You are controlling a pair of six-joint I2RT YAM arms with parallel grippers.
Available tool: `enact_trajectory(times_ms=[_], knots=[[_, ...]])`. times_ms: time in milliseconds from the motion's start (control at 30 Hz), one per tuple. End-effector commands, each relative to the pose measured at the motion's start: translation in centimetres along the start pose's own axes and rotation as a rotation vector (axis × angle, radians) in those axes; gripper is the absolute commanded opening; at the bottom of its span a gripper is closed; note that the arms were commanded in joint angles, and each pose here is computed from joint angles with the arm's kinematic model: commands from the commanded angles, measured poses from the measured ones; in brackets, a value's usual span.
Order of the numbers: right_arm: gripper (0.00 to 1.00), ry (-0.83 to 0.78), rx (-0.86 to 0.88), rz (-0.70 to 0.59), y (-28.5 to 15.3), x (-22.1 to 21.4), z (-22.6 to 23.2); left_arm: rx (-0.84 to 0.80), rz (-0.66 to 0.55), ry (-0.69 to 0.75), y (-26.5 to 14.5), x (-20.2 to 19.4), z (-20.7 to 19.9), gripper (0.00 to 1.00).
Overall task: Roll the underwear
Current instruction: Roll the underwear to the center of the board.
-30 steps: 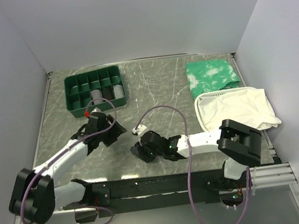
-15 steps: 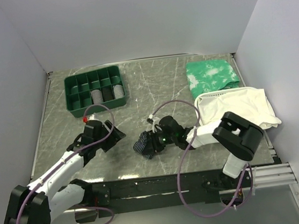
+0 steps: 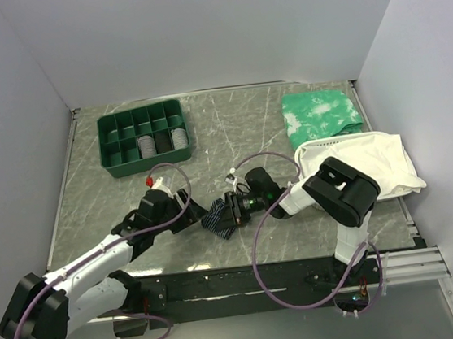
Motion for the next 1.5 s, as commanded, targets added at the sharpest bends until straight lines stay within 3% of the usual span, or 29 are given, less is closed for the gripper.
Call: enact_trajectory(times_ms=[0,600,1167,1467], knots=[[0.2,0.091,-0.07,0.026,0.3,0.0,-1.3,-0.023,-0.035,-0.028,0.6,-0.3,-0.2,0.72],[0.18,0.194,-0.163,-0.02,-0.6,-0.4,-2.7,0.049,0.026,-0.08,2.4,-2.9,-0.1,0.71],[0.18,0.183,-0.14,-0.026,-0.7,-0.4,-2.5,0.178,-0.143,-0.178,2.8,-2.4,0.8,0.7],[0.18,0.177,-0.135,-0.024,-0.7,-0.5,-2.4,0.2,-0.091,-0.192,4.2,-3.4,1.1,0.67]])
Point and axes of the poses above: each gripper's point midway between its finger pads, its own y axis out along the fingers, its own z axis along the line the jaws close on, x = y × z, the point moved 9 cm from there along -y, back along the fingers, and after that the axes turned 3 degrees about y, right-handed, at the moved point
